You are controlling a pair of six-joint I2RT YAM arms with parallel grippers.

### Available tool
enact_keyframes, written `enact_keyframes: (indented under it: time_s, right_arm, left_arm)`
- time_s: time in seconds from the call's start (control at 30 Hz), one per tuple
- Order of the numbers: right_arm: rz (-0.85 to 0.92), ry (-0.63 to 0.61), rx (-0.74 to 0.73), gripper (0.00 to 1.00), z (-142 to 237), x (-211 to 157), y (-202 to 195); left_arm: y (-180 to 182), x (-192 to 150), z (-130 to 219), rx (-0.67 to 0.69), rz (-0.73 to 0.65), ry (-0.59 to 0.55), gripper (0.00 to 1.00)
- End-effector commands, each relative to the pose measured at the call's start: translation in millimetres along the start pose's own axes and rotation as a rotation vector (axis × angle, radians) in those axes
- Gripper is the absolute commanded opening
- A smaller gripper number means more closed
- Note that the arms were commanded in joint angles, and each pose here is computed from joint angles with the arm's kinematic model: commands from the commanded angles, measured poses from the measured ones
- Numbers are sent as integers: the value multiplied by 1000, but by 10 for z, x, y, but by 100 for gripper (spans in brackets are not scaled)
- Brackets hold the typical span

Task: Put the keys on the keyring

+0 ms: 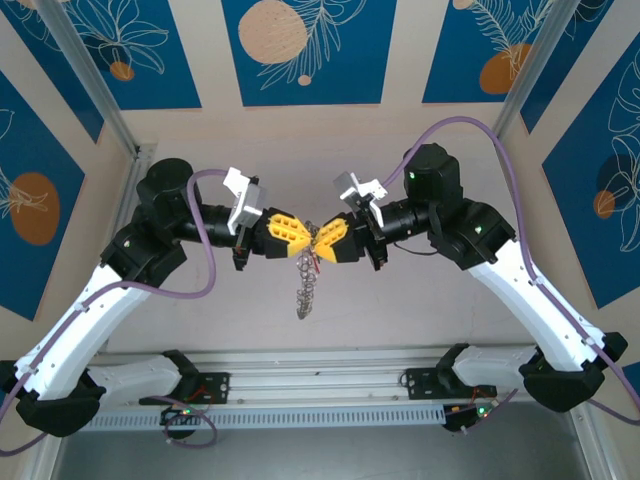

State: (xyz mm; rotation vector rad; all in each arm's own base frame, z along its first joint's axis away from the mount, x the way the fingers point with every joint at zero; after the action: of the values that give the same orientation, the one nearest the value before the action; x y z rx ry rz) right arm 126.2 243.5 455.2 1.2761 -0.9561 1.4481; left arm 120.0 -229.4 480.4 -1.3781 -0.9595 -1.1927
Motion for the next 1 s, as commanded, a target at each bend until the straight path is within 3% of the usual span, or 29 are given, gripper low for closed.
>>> enact_keyframes:
  time_s: [0.0,0.17,0.3,0.4,0.57,0.97]
  right_arm:
    - [-2,6,7,3,-29,16,-24]
    - [13,4,-9,9,-19,27,-18]
    - [53,0,-73,22,73,51,73]
    - [83,1,-154,26,182,60,149]
    - [119,1,-225,27,315,93,245]
    - [147,-56,-162,26,180,272,154]
  left_arm:
    - [-104,129,36,-42,-65,-45,0]
    - [-84,122,38,-23,-66,-49,0]
    - [-74,126,51,4,-77,-60,0]
    - [-74,128,51,6,-80,-66,0]
    - [-74,135,50,3,-81,-70,0]
    - [-41,138,30,-11,-58,-112,0]
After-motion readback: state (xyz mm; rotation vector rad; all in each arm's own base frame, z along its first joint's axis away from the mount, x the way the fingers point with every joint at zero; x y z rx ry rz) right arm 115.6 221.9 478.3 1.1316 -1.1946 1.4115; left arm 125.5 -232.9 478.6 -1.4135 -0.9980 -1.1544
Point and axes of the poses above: each hand's point on the last joint's axis, 136 mm out from that joint toward the fingers, its own z axis back along the fingers, its own y axis along the line the jaws close on, x = y × z, the point moved 6 cm from there along z, back along the fingers, and after that the axes turned 12 degrees about z, right-handed, at the moved point
